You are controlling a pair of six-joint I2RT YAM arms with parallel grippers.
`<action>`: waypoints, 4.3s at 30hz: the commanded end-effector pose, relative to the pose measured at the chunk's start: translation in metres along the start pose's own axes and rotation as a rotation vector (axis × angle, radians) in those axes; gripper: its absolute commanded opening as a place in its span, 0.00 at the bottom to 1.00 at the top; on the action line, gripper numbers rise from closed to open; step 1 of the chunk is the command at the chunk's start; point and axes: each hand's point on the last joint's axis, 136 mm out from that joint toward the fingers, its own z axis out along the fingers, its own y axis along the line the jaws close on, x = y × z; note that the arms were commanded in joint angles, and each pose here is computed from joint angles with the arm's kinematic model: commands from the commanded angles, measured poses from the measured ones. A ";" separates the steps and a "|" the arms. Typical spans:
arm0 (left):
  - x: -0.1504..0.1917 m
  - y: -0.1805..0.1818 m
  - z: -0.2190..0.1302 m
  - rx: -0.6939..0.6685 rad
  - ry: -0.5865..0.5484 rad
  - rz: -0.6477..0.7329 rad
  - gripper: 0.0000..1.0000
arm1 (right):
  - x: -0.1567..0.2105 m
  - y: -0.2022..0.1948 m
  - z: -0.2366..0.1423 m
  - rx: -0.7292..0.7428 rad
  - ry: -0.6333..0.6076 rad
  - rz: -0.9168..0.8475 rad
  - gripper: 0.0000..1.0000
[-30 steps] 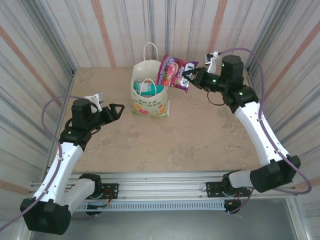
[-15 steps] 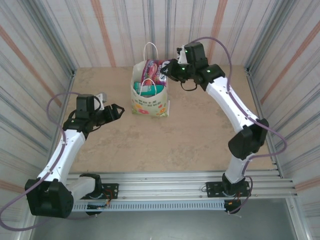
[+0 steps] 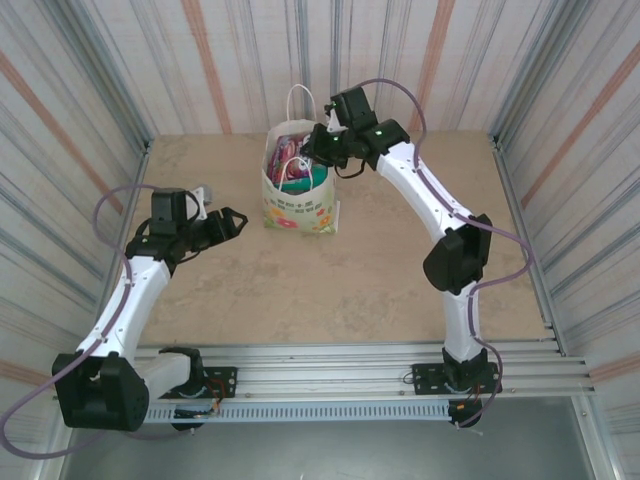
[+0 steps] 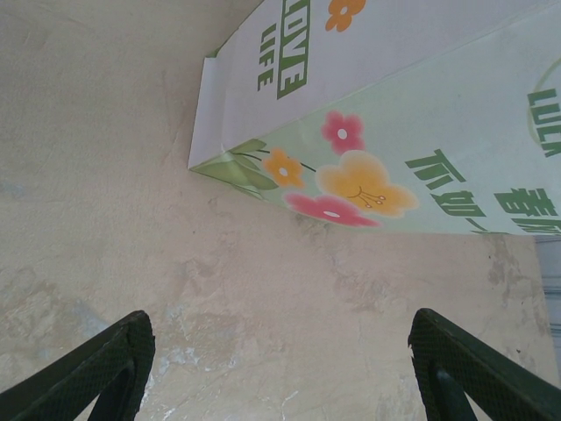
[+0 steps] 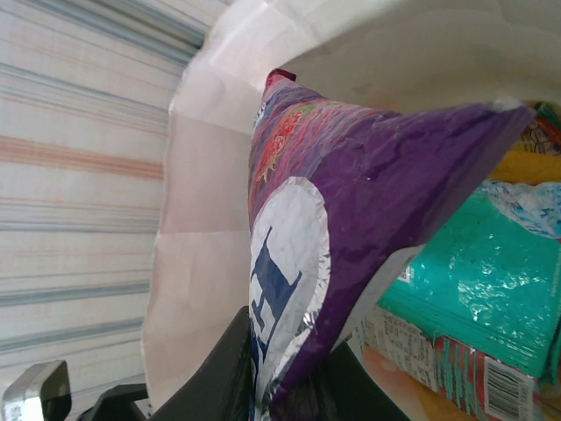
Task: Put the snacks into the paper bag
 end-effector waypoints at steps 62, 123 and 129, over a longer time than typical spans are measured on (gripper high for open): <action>-0.115 -0.094 0.013 -0.114 -0.046 0.260 0.72 | -0.025 -0.052 -0.052 0.292 -0.076 -0.205 0.54; -0.096 -0.171 0.025 -0.220 -0.002 0.398 0.00 | -0.030 -0.044 -0.128 0.416 -0.138 -0.318 0.00; -0.066 -0.179 0.029 -0.215 0.040 0.378 0.00 | -0.012 -0.063 -0.135 0.428 -0.089 -0.295 0.00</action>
